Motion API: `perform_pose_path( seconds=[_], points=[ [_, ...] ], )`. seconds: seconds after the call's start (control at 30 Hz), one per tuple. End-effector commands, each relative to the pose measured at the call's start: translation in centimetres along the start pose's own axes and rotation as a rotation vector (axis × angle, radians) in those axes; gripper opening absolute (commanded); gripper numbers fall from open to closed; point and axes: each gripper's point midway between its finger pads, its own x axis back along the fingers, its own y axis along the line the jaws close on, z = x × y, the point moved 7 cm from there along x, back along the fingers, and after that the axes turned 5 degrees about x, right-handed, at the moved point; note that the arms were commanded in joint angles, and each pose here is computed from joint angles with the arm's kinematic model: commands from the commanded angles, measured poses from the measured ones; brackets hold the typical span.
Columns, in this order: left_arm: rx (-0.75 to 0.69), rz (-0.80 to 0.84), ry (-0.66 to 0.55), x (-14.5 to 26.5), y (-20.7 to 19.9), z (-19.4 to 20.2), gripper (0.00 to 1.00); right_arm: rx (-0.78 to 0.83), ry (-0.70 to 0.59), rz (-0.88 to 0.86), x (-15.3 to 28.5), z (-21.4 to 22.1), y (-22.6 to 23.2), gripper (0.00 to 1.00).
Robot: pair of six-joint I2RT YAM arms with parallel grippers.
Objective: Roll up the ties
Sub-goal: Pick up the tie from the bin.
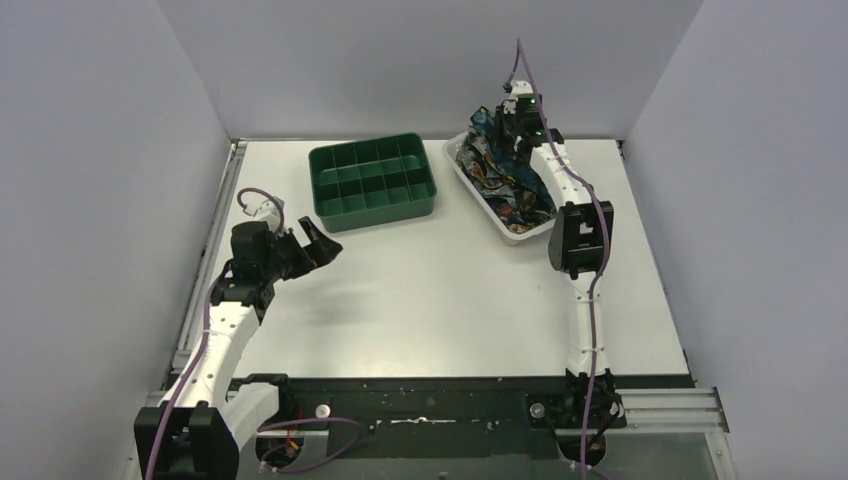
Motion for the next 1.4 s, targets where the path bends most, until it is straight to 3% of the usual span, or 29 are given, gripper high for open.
perform_pose_path(
  seconds=[0.0, 0.07, 0.37, 1.2, 1.37],
  points=[
    [-0.015, 0.032, -0.001, 0.4, -0.5, 0.0, 0.97, 0.029, -0.126, 0.004, 1.9, -4.4, 0.5, 0.10],
    [-0.015, 0.032, -0.001, 0.3, -0.6, 0.0, 0.97, 0.016, -0.143, 0.019, 2.7, -5.3, 0.2, 0.00],
    [-0.012, 0.026, 0.007, 0.2, -0.5, 0.0, 0.97, -0.002, -0.255, 0.067, 8.5, -10.4, -1.5, 0.00],
    [-0.016, 0.045, 0.015, 0.3, -0.7, 0.1, 0.97, -0.024, -0.242, -0.090, 16.3, -10.3, -1.6, 0.00],
    [-0.013, 0.052, 0.017, 0.3, -0.7, 0.2, 0.97, 0.002, -0.301, -0.110, 19.5, -11.7, -1.2, 0.00]
  ],
)
